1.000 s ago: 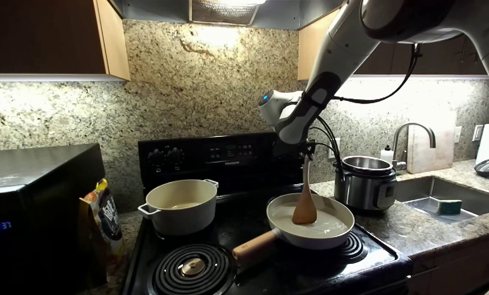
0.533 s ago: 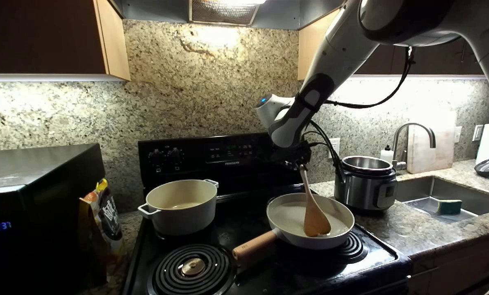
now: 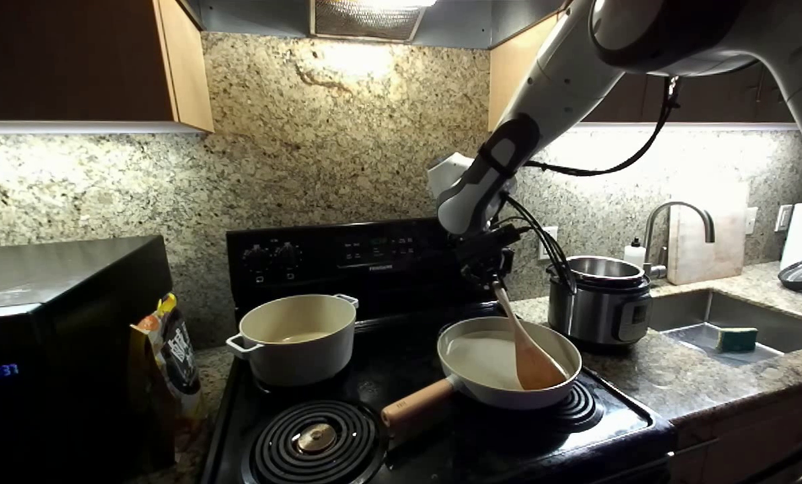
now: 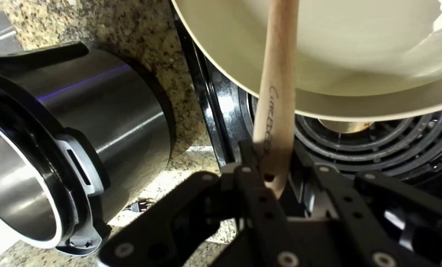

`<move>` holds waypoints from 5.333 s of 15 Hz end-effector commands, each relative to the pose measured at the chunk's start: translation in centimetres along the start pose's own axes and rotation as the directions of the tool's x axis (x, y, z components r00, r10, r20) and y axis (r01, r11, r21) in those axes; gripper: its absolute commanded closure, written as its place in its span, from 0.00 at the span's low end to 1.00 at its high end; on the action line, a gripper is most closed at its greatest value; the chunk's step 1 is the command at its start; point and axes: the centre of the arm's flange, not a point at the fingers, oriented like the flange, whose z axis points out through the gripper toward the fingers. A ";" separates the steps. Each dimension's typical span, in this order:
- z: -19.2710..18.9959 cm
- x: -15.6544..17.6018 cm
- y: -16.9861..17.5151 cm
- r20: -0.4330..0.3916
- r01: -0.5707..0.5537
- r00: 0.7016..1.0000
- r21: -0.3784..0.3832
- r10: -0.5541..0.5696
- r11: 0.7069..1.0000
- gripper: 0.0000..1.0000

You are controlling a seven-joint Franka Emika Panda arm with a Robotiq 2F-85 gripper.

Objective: Use the spatula to stir the water

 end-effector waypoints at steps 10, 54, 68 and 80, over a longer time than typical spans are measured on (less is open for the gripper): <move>-0.2 0.0 0.1 0.005 0.013 1.000 0.009 -0.013 1.000 0.74; 1.3 -4.2 7.9 -0.280 -0.834 0.543 -0.074 0.791 0.547 0.89; 0.3 -0.5 10.3 -0.366 -0.914 0.405 -0.157 0.838 0.373 0.89; 1.3 -6.2 7.8 -0.353 -0.888 0.457 -0.227 0.816 0.399 0.89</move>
